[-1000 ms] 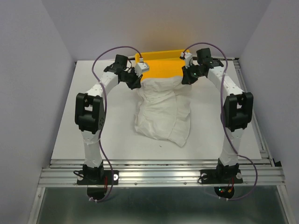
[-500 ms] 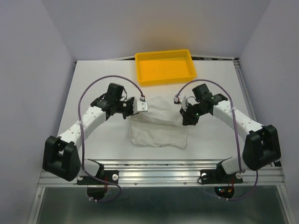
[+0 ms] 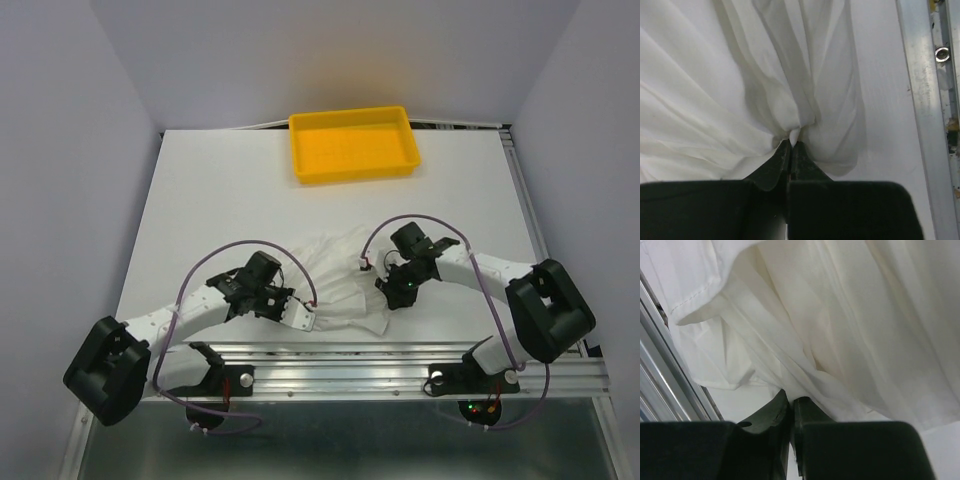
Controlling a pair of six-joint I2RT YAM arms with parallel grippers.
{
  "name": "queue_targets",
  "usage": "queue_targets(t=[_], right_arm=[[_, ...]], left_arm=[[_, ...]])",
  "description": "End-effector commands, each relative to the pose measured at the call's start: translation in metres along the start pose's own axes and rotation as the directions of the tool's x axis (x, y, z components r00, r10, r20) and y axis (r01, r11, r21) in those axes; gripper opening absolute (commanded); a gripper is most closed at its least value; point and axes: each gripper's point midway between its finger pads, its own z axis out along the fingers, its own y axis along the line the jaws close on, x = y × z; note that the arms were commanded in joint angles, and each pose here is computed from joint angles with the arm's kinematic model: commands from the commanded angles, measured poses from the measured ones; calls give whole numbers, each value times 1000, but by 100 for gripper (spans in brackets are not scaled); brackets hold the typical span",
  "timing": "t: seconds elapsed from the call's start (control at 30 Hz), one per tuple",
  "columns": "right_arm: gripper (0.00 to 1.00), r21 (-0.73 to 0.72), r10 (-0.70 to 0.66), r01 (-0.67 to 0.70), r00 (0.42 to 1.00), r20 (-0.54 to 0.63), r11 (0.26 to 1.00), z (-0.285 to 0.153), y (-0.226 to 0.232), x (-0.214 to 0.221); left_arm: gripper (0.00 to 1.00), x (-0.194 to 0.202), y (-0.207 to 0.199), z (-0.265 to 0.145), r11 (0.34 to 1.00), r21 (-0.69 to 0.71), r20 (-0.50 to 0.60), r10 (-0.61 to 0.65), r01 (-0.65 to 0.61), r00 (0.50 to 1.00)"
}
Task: Fold and stack the skirts
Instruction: Fold the skirt
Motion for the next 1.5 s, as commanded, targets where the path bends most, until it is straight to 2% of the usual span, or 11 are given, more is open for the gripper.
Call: queue_targets(t=[0.0, 0.23, 0.4, 0.5, 0.53, 0.6, 0.7, 0.83, 0.9, 1.13, 1.47], right_arm=[[12, 89, 21, -19, 1000, -15, 996, 9, -22, -2], [10, 292, 60, -58, 998, 1, 955, -4, -88, -24], [10, 411, 155, -158, 987, 40, 898, -31, -166, -29], [24, 487, 180, -199, 980, 87, 850, -57, -205, -40], [47, 489, 197, -217, 976, 93, 845, -61, -209, -41], [71, 507, 212, -251, 968, 135, 825, -83, -221, -49], [79, 532, 235, -312, 949, 209, 787, -113, -228, -57], [75, 436, 345, -455, 886, 309, 777, -130, -206, -65], [73, 355, 406, -492, 866, 292, 795, -119, -184, -59], [56, 114, 613, -640, 764, 202, 760, -65, -133, -35], [55, 34, 724, -741, 664, 186, 671, -24, -134, -28]], left_arm=[[14, 19, 10, -3, 999, -22, -115, -45, 43, 992], [18, 3, 35, 3, 987, -33, -71, -158, 156, 985], [13, -9, 67, 18, 932, -38, -64, -363, 361, 930], [9, -19, 87, 23, 898, -46, -48, -440, 438, 897], [8, -23, 90, 24, 873, -47, -41, -488, 486, 872], [7, -30, 102, 26, 848, -47, -27, -529, 528, 848], [7, -40, 112, 27, 794, -41, -5, -608, 607, 794], [8, -55, 117, 28, 727, -2, 26, -687, 687, 726], [13, -57, 117, 27, 719, 3, 30, -694, 695, 719], [29, -54, 122, 17, 740, -40, 23, -671, 671, 741], [37, -56, 124, 11, 750, -37, 11, -661, 661, 751]])
